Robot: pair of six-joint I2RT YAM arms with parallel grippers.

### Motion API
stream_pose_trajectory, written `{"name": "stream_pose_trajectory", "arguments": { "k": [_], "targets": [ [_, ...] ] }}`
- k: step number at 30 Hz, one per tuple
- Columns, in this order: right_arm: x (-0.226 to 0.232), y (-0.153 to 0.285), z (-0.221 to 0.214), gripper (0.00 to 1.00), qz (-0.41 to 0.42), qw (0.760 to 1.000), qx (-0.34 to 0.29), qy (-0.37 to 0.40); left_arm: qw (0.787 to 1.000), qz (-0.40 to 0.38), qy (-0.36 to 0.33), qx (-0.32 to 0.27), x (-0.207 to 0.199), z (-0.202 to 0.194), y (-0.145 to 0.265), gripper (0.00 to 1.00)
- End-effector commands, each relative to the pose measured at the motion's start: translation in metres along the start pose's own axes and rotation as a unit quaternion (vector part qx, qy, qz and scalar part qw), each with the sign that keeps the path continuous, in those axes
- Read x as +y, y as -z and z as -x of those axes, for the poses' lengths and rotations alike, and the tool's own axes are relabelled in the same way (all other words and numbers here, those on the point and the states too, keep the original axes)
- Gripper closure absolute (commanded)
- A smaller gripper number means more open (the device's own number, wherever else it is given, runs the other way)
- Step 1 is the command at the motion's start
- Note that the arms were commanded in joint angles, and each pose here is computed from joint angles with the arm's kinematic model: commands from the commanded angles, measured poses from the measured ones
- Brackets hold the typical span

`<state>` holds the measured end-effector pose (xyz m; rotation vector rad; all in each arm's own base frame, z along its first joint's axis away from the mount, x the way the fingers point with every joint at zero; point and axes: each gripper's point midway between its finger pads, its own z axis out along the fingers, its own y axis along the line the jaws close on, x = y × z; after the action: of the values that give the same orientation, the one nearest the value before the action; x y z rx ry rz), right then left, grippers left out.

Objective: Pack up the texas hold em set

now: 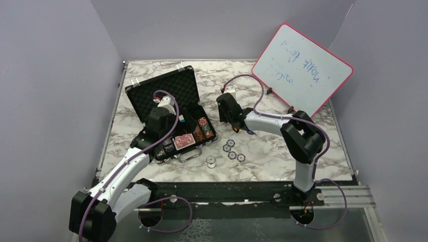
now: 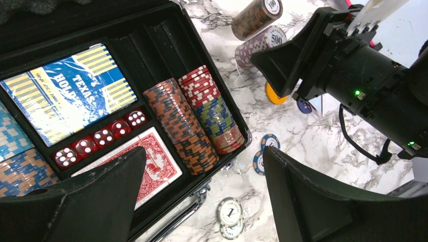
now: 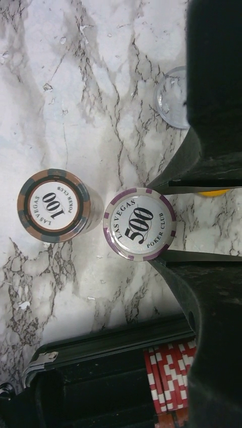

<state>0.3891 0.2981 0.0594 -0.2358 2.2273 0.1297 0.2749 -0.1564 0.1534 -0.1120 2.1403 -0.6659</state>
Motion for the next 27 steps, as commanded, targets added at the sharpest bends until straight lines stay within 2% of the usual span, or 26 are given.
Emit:
{"name": "stream_pose_trajectory", "arguments": {
  "k": [1,7,12,16,19,24,27],
  "targets": [
    [-0.001,0.026,0.034,0.70,0.020,0.999,-0.047,-0.005,1.000,-0.010,-0.008,-0.025,-0.007,0.016,0.003,0.12],
    [0.001,0.083,0.055,0.71,0.086,0.994,-0.061,0.000,0.998,-0.038,-0.023,-0.035,-0.017,0.021,0.010,0.12],
    [-0.001,0.134,0.069,0.70,0.145,0.987,-0.071,-0.004,0.988,-0.134,-0.071,-0.036,-0.053,0.025,0.018,0.13],
    [0.010,0.170,0.071,0.70,0.216,0.974,-0.067,0.007,0.968,-0.210,-0.129,-0.044,-0.083,0.027,0.024,0.15],
    [0.024,0.197,0.066,0.70,0.281,0.958,-0.052,0.026,0.950,-0.253,-0.178,-0.034,-0.098,0.021,0.031,0.16],
    [0.053,0.244,0.055,0.70,0.416,0.906,-0.040,0.060,0.911,-0.330,-0.243,-0.036,-0.116,0.009,0.050,0.17],
    [0.063,0.263,0.054,0.70,0.465,0.881,-0.039,0.071,0.898,-0.343,-0.270,-0.053,-0.121,0.012,0.059,0.20]
  ]
}}
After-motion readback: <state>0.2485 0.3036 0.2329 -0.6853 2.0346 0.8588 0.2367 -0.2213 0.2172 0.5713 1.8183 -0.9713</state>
